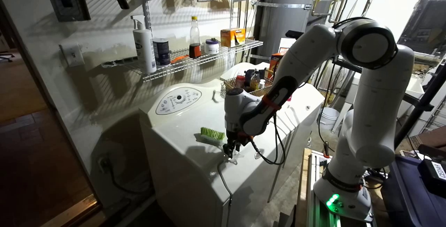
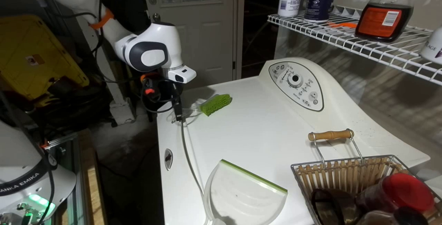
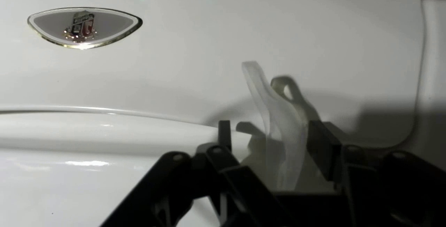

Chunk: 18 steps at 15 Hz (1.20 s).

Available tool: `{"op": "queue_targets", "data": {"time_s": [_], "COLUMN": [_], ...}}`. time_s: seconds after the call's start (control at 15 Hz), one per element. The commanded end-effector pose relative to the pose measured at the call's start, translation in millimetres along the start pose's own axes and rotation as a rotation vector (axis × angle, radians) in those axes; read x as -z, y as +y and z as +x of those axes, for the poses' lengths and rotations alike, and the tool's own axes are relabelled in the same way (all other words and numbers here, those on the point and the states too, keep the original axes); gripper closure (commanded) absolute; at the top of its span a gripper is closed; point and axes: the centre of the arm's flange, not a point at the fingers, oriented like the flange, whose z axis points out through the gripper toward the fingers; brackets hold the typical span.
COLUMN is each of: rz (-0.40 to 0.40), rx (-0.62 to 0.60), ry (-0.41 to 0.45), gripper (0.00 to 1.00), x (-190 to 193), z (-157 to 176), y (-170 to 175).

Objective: Use the brush to sweep the top of the washer

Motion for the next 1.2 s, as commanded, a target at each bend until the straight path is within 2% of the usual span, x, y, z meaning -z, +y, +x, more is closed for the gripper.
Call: {"op": "queue_targets", "data": {"time_s": [0.0, 0.27, 0.4, 0.47, 0.67, 0.8, 0.93, 1.13], "rz": [-0.032, -0.026, -0.009, 0.019, 0.138, 0.271, 0.368, 0.529], "rx": [-0.004, 0.021, 0.03, 0.03, 0.024, 0.041, 0.068, 0.093], "ry": [0.038, 0.038, 0.04, 0.039, 0.037, 0.037, 0.053, 0.075], "gripper": [0.7, 0.97, 1.0, 0.97, 0.96, 0.96, 0.96, 0.96], "x": [-4, 14, 24, 32, 67, 93, 112, 126], "z": [-7, -11, -11, -10, -3, 3, 7, 13], "y": [-7, -17, -16, -12, 15, 36, 55, 86]}}
